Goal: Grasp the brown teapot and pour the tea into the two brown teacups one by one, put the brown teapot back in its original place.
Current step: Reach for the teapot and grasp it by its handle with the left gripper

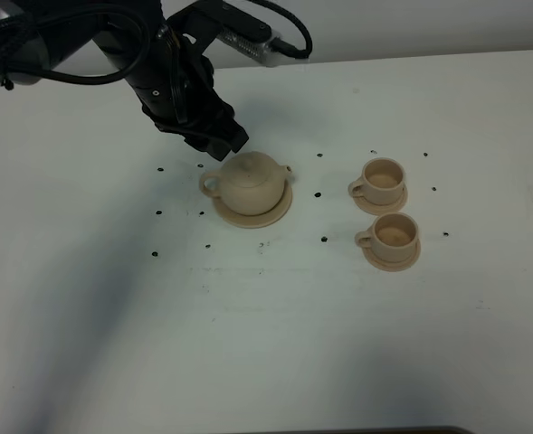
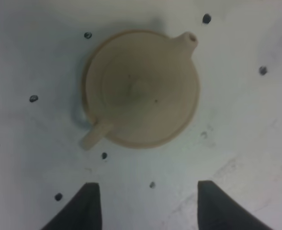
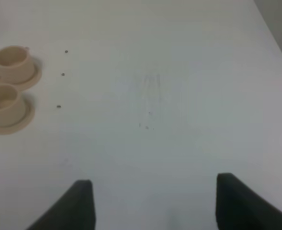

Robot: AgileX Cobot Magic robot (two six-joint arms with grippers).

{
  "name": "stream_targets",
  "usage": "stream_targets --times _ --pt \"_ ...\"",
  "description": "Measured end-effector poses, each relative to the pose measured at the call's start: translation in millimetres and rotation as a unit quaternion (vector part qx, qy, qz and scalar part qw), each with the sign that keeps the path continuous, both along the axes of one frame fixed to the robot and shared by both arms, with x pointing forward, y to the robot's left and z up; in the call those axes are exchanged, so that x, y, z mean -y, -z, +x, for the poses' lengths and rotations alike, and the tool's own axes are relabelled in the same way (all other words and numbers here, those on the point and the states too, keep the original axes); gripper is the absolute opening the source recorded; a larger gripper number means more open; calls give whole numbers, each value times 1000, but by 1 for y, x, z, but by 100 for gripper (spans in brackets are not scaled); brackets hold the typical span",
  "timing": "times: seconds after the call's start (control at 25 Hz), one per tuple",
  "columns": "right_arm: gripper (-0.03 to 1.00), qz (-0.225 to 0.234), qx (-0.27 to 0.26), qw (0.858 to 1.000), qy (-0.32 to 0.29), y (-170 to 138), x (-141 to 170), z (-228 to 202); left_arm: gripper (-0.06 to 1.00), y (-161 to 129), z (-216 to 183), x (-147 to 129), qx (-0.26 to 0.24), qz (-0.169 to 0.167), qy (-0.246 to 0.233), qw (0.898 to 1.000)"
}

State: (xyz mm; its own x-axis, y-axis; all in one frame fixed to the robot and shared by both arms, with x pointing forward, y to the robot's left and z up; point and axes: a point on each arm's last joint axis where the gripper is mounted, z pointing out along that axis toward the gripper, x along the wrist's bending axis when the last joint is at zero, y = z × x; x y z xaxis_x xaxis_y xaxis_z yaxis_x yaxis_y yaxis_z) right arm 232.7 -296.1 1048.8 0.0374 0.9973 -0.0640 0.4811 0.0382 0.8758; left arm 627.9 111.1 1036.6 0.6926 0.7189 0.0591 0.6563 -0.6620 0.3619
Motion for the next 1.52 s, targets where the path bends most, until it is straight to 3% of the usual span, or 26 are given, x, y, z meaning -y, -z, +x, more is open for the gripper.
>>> stream_targets --times 0.2,0.32,0.56,0.96,1.2,1.52 --pt "52 0 0 1000 0 0 0 0 48 8 3 -1 14 42 89 995" --pt "52 0 0 1000 0 0 0 0 48 8 3 -1 27 61 146 987" --pt "52 0 0 1000 0 0 0 0 48 8 3 -1 50 95 256 961" --pt "52 0 0 1000 0 0 0 0 48 8 2 -3 68 140 375 914" --pt "52 0 0 1000 0 0 0 0 48 9 2 -12 50 195 399 895" --pt "52 0 0 1000 0 0 0 0 48 18 2 -9 31 206 386 899"
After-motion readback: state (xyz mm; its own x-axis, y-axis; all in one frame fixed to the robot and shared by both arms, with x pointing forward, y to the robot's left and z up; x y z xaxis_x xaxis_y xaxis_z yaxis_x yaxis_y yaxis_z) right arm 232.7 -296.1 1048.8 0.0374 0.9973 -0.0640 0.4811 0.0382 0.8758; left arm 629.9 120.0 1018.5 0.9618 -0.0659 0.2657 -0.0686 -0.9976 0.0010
